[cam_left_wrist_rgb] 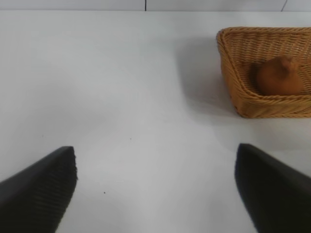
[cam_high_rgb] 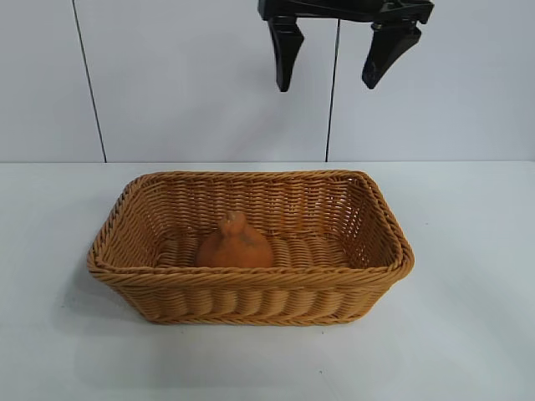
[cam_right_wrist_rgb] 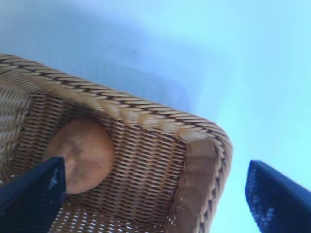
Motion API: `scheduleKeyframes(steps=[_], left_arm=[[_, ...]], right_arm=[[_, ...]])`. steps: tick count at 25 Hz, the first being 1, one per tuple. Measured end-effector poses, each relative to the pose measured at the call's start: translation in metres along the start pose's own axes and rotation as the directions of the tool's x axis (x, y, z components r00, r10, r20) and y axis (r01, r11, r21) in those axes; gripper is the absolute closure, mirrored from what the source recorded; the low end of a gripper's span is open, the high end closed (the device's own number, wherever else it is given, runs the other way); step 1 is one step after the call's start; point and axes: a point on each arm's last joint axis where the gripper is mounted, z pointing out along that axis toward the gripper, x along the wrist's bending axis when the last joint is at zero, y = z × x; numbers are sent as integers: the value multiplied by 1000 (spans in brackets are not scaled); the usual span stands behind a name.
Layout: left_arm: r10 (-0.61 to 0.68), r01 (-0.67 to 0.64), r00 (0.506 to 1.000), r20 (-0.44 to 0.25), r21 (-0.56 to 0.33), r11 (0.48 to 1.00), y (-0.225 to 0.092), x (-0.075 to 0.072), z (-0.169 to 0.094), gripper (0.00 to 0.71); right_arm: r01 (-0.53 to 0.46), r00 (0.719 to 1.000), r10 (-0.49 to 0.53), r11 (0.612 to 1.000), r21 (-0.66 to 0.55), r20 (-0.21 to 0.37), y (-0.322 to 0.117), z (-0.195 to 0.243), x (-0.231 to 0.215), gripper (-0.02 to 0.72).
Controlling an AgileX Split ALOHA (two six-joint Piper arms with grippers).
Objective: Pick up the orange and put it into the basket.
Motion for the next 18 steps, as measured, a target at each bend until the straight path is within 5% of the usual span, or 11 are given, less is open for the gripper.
scheduleKeyframes(steps=[7,18], left_arm=[[0,0,1000,0,0,1000,0,0,0,79],[0,0,1000,0,0,1000,0,0,0,79]], right_arm=[[-183,980,182,983,0,79,-1,3,-93,10],[-191,981,192,977,101,-8,-40,-5,-88,13]])
